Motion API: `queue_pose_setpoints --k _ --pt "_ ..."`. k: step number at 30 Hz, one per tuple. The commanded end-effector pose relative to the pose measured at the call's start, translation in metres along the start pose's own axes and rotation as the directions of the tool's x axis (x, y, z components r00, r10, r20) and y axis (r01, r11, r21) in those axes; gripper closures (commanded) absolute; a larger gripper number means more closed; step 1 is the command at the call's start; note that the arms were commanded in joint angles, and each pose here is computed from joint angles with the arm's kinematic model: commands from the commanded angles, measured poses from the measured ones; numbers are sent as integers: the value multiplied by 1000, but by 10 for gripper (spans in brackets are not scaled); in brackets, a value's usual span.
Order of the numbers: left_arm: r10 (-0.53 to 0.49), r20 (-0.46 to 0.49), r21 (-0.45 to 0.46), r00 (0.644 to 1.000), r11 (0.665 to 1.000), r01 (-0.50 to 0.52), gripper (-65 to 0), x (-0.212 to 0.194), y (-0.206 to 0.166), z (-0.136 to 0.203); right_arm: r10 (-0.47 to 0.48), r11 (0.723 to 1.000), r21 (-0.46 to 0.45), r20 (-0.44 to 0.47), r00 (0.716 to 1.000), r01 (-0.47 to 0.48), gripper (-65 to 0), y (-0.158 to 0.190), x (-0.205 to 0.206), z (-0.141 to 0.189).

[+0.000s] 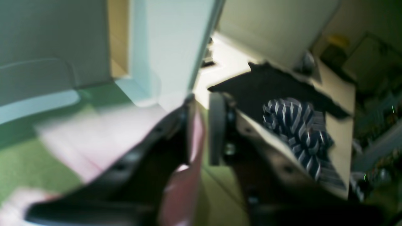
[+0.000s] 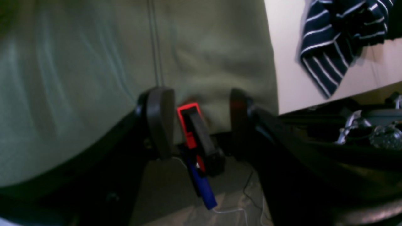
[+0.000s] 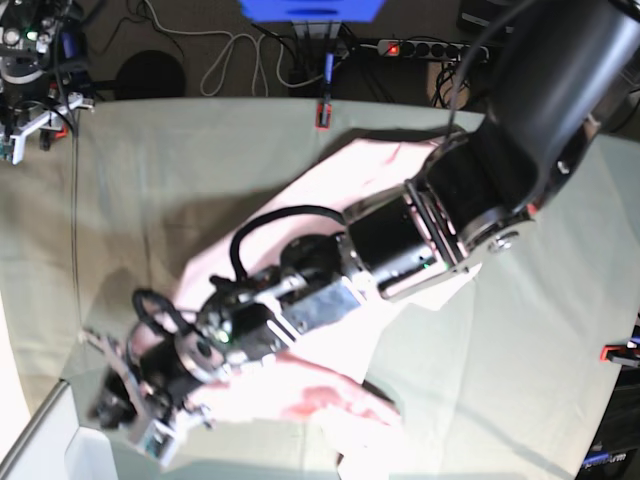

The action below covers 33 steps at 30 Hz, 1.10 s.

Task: Layout the t-shirt on the table in an organized manner, then fold the t-shirt properly
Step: 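Swing the held t-shirt across the table with the left gripper, spreading it, then drag the t-shirt edge back toward the left arm's side and lower it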

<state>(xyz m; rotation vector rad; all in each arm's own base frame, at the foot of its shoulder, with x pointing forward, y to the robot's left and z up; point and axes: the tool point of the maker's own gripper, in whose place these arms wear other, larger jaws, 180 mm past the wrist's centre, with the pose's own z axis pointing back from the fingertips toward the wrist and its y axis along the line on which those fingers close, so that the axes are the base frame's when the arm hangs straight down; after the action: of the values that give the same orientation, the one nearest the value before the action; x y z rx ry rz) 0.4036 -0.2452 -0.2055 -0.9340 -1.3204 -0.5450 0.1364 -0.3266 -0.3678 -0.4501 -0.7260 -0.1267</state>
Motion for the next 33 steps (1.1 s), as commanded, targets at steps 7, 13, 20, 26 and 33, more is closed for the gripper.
queue_pose_setpoints --k 7,13,20,26,33 --pt "101 -18 -46 995 994 -102 -284 -37 -37 12 -5 1000 -3 34 999 5 -290 1 9 3" --pt "255 22 94 967 962 -256 -284 -61 17 86 -10 1000 -2 66 998 11 -291 2 21 -1" --pt "361 81 352 929 862 -366 -284 -95 79 240 -36 999 22 121 992 34 -291 14 45 -9" --pt "408 114 565 906 723 -397 -284 -117 94 358 -26 995 101 145 989 12 -291 45 55 -10" --pt "392 189 719 900 569 -399 -284 -113 103 442 -14 982 190 157 988 -17 -291 81 59 -7"
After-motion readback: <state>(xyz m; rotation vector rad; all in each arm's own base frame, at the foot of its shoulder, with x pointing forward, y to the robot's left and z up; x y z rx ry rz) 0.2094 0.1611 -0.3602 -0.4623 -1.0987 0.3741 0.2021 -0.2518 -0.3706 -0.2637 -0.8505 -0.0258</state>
